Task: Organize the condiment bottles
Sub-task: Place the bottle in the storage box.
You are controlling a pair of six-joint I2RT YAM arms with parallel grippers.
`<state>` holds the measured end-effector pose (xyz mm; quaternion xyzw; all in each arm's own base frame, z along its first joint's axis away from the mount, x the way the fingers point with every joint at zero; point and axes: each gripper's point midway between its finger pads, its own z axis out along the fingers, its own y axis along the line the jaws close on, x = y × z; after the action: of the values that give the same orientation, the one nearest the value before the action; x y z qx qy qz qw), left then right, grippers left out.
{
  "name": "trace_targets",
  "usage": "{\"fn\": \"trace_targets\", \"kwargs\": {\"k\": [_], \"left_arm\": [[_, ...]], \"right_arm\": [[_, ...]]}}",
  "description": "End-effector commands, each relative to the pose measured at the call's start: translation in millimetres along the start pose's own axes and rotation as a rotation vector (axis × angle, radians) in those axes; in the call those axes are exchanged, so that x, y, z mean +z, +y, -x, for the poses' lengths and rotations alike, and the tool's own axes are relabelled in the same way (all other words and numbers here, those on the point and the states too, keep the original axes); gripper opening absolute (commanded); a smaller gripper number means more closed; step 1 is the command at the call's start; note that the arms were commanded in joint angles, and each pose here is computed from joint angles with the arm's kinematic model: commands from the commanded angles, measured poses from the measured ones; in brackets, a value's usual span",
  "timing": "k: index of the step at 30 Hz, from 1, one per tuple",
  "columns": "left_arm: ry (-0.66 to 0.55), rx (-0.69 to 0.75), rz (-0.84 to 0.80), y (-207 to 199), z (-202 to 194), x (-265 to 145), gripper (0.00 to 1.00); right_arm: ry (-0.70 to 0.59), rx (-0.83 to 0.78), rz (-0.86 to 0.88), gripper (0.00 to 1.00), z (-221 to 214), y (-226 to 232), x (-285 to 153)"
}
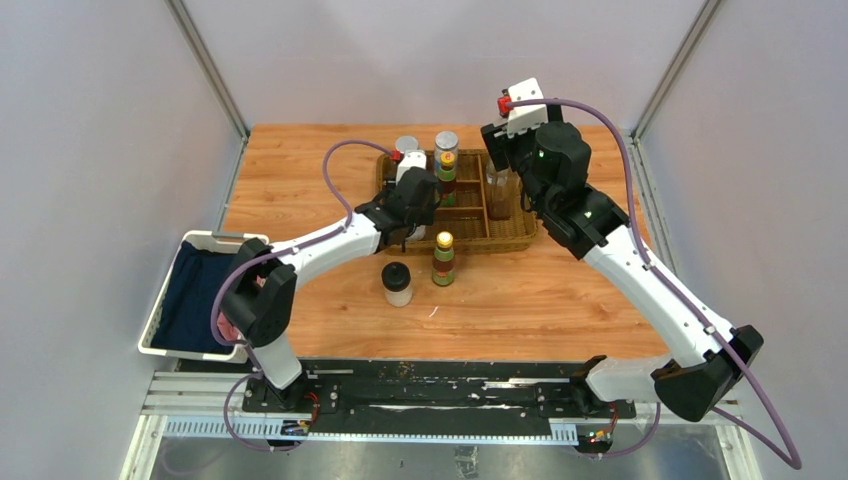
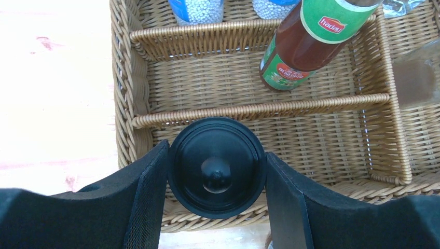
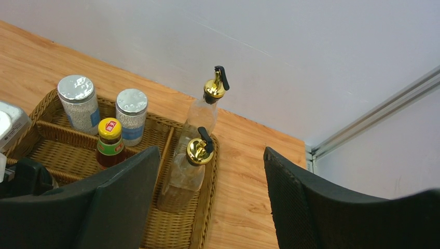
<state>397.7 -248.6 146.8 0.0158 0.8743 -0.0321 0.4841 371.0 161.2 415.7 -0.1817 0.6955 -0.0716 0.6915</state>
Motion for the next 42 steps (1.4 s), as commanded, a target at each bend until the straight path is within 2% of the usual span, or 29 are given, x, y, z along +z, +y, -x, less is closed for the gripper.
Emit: {"fn": "trace_targets", "kwargs": {"k": [1, 24, 28, 30, 33, 36, 40, 42], "left_arm": [[-0.045, -0.045, -0.009, -4, 11, 6, 0.0], [0.014, -0.026, 0.041, 5, -15, 21, 0.0], [0.021, -0.024, 0.052, 6, -16, 21, 0.04], [0.023, -0.025, 0.053, 7, -16, 21, 0.14], [0.02, -0.031, 0.048, 5, -15, 20, 0.41], [0.016, -0.033, 0.053, 7, -15, 20, 0.55], [-0.004, -0.04, 0.054, 10, -14, 18, 0.78], [-0.007, -0.037, 0.052, 9, -12, 17, 0.86]], "right_arm": [[-0.014, 0.031, -0.006, 0.77, -2, -3, 1], [-0.008, 0.047, 0.002, 0.77, -11, -3, 2], [-0.006, 0.047, 0.002, 0.77, -12, -3, 3], [-0.007, 0.047, 0.003, 0.77, -12, -3, 3], [-0.012, 0.047, 0.0, 0.77, -8, -5, 4], [-0.01, 0.051, 0.005, 0.77, -10, -4, 4], [-0.009, 0.054, 0.013, 0.77, -11, -2, 4], [-0.014, 0.057, 0.016, 0.78, -9, -2, 4]]}}
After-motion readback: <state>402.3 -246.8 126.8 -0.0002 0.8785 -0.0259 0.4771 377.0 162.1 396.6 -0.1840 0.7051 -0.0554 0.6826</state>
